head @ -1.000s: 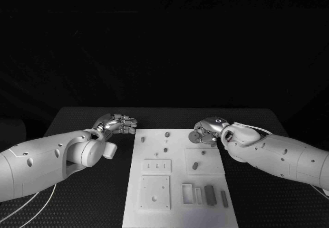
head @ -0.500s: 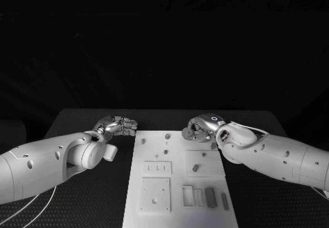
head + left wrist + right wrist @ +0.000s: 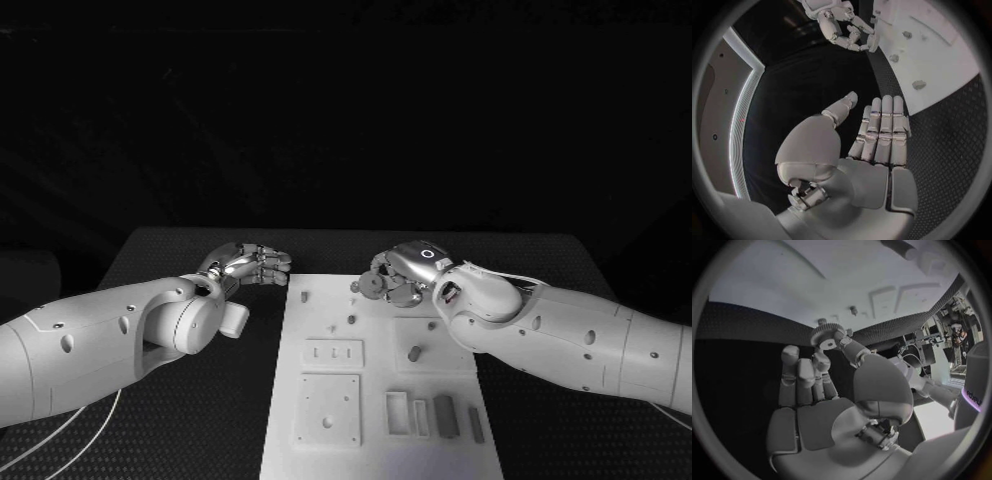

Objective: Assemble the parts on the task board

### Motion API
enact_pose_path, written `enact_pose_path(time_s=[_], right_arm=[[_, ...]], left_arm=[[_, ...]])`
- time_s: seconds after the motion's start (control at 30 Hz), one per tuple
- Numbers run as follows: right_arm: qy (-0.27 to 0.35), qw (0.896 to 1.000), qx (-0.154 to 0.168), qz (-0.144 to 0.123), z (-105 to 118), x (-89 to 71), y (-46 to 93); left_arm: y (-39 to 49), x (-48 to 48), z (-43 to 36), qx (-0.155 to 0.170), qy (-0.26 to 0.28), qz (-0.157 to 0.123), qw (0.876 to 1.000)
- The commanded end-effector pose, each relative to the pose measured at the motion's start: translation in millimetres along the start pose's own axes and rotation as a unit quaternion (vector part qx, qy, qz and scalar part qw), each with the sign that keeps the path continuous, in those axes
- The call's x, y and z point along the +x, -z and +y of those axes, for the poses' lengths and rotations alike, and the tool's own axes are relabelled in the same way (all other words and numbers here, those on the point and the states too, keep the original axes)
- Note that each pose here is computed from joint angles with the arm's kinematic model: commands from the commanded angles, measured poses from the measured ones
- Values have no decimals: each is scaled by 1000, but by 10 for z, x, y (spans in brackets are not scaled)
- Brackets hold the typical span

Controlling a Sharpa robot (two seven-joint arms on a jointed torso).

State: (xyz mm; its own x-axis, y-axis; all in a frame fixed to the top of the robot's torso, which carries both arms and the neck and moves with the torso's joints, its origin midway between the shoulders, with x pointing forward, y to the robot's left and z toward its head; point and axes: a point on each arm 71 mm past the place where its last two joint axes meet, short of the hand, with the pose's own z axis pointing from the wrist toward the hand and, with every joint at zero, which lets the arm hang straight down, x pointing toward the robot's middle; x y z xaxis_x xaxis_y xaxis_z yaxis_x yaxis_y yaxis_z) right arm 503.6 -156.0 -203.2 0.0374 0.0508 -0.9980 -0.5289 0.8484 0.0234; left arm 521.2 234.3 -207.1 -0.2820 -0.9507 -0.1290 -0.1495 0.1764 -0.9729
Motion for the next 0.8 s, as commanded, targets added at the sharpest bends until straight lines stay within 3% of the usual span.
enact_pose_path(time_s=[0.03, 0.4, 0.8], right_arm=[[30, 999, -11, -8, 88, -2, -36], [42, 999, -24, 6, 331, 149, -174], [49, 998, -18, 21, 336, 324, -232]], left_arm=[[-5, 41, -22, 4, -1, 2, 1000], [-16, 92, -32, 5, 0, 7, 1000], [-20, 111, -39, 5, 0, 10, 1000]])
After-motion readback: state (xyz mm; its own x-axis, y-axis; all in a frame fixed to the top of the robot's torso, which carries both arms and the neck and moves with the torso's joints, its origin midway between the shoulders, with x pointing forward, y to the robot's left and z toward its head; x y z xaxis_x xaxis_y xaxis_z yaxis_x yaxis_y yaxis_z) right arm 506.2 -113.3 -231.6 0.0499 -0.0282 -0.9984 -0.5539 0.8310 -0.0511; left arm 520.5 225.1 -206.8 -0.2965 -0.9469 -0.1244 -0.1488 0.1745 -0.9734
